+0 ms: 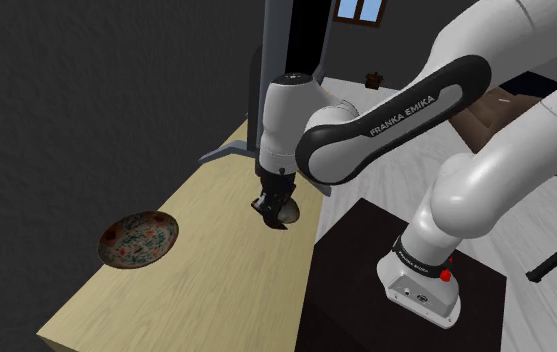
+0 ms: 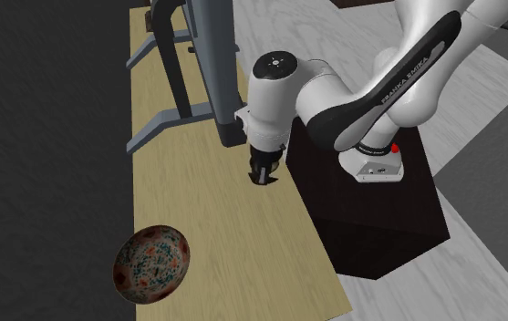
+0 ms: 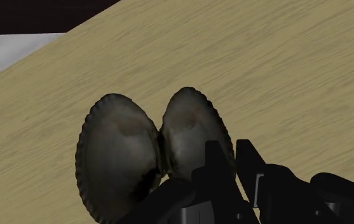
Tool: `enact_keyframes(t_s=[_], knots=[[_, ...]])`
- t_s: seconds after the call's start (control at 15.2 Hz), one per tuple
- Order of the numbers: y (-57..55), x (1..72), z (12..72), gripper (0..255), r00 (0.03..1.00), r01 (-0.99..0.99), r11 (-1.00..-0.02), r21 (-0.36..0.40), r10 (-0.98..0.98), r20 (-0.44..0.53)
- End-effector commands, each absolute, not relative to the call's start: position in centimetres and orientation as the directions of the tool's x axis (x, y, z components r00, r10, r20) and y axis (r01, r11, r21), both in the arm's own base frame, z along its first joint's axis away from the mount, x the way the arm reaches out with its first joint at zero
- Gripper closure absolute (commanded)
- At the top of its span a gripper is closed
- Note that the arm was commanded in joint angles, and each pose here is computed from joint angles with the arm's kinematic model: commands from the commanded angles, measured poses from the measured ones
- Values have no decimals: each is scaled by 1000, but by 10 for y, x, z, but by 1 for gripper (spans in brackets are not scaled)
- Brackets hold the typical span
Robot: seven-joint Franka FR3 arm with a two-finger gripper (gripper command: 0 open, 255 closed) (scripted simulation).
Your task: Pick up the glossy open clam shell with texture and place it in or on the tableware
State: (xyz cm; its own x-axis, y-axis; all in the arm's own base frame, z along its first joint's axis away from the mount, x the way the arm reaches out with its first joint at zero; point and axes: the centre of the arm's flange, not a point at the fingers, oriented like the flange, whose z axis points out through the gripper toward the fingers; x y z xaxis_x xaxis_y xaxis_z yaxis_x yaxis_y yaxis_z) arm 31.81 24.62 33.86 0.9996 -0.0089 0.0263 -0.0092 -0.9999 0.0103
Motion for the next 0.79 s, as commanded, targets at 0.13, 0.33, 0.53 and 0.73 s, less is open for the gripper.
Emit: enact_keyframes(t_s=[0.13,0.33,0.53,0.73], knots=[[246,317,359,255,1000,-9,-1000,10,-9,26],[246,317,374,255,1000,-9,-1000,10,-9,26],[274,345,376,255,1000,-9,-1000,10,-9,26],[302,373,378,255,1000,-9,-1000,10,-9,26]])
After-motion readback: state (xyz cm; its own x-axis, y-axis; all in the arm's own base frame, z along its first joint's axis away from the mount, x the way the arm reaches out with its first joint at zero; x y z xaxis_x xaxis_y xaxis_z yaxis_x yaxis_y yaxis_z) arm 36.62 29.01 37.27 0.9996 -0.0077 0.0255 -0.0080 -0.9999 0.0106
